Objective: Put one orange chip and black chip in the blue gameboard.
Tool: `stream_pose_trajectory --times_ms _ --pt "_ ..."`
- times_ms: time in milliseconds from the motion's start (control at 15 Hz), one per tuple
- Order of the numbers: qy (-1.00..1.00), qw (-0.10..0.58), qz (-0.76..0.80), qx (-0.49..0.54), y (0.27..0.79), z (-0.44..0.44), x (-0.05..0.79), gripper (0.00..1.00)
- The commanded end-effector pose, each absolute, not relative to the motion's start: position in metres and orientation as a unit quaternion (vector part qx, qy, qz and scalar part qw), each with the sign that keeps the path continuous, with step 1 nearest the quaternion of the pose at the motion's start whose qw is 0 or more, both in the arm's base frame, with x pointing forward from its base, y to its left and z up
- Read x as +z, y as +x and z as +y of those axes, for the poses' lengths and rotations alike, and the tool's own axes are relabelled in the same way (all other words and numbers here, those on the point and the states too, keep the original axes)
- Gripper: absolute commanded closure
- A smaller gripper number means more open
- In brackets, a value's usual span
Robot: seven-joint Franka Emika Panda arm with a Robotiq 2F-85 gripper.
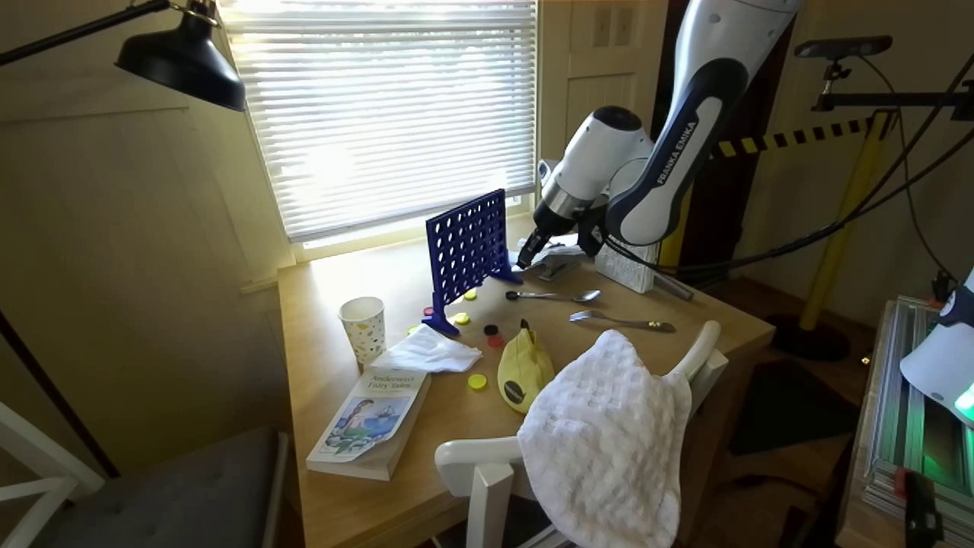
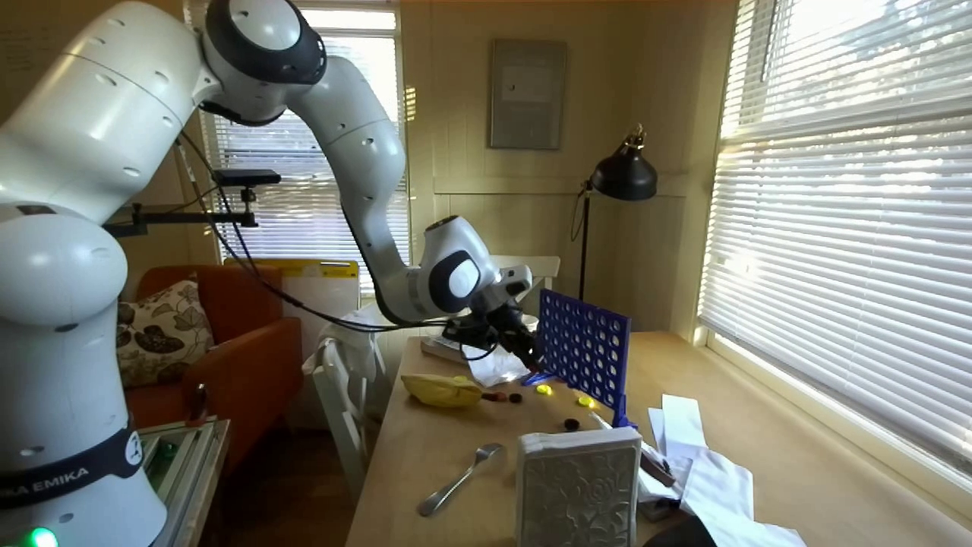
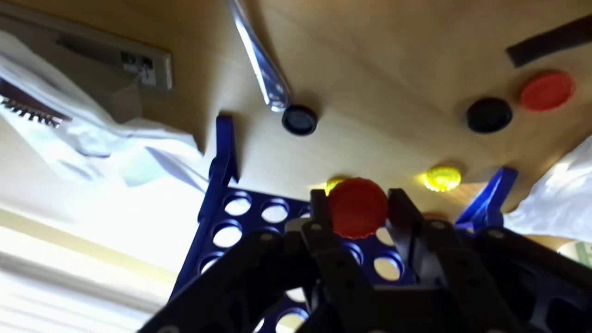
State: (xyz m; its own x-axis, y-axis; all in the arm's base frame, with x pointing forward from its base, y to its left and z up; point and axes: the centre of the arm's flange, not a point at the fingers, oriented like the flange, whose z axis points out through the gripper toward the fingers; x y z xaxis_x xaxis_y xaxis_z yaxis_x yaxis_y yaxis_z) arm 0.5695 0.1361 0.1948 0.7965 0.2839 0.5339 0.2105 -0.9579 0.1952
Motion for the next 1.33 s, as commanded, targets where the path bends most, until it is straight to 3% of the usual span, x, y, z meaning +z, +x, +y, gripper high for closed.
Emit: stream_pose_trajectory --times_ms 0,267,333,733,800,1267 --pt "0.923 0.077 0.146 0.349 0.550 0.133 0.216 0.89" --pt "0.909 0.084 0.232 0.337 0.568 0.141 0.222 0.89" --pt "0.912 0.087 0.212 0.341 0.564 0.140 0.216 0.64" --pt "0.908 0.086 0.230 0.340 0.565 0.142 0.216 0.64" --pt "0.904 0.095 0.228 0.349 0.566 0.146 0.213 0.89" --pt "0.825 0.164 0.206 0.500 0.588 0.176 0.299 0.89"
